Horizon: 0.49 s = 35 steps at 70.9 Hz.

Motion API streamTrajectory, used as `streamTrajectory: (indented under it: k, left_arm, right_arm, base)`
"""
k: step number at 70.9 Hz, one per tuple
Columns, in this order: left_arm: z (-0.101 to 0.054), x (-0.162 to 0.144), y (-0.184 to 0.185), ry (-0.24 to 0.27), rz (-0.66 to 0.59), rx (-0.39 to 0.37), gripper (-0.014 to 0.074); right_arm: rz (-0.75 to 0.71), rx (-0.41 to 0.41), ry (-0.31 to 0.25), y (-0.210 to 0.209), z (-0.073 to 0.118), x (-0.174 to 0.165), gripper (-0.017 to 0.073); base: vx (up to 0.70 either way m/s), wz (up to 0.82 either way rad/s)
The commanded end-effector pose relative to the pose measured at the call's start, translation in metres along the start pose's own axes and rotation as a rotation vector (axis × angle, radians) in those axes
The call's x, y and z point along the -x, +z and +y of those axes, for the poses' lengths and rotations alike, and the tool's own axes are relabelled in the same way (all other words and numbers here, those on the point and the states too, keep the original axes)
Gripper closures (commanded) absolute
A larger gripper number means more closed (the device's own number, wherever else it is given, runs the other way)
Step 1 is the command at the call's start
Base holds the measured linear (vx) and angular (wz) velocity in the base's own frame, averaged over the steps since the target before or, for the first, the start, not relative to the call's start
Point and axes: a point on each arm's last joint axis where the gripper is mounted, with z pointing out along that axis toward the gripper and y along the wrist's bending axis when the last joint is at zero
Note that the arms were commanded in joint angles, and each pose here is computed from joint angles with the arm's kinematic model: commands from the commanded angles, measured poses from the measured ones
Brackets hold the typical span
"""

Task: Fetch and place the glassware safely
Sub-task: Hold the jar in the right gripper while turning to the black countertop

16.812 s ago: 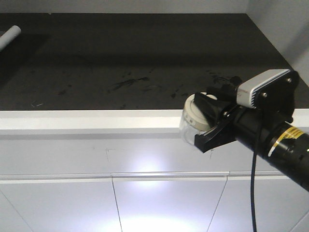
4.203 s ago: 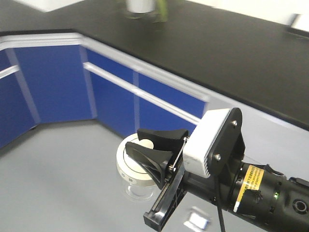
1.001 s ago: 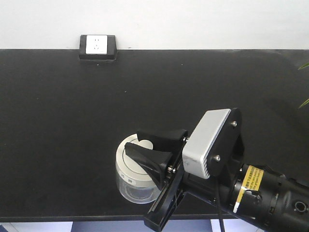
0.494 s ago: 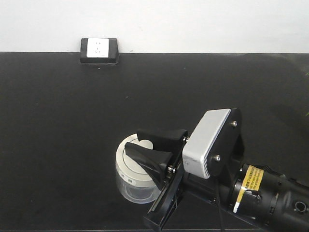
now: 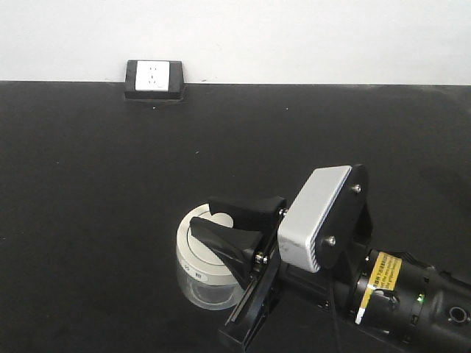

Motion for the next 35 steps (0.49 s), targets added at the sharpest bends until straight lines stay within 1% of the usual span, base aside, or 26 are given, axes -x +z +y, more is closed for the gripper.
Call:
streamTrajectory:
  k: [1,35]
  left_arm:
    - [-0.0008,0.0143,-0.0012,-0.014,-0.086,-0.011,0.0601]
    - [-0.0008,0.0143,-0.0012,-0.014,-0.087,-0.011,0.0601]
  right_arm:
    - [-0.149,0.017,0.0,-0.0035,0.001,0.0244,0.0563]
    - [-0.137,0.014,0.003,-0.0023,0.0006,0.0225,0.0563]
  base:
    - [0.04,0.01]
    - [0.03,0.01]
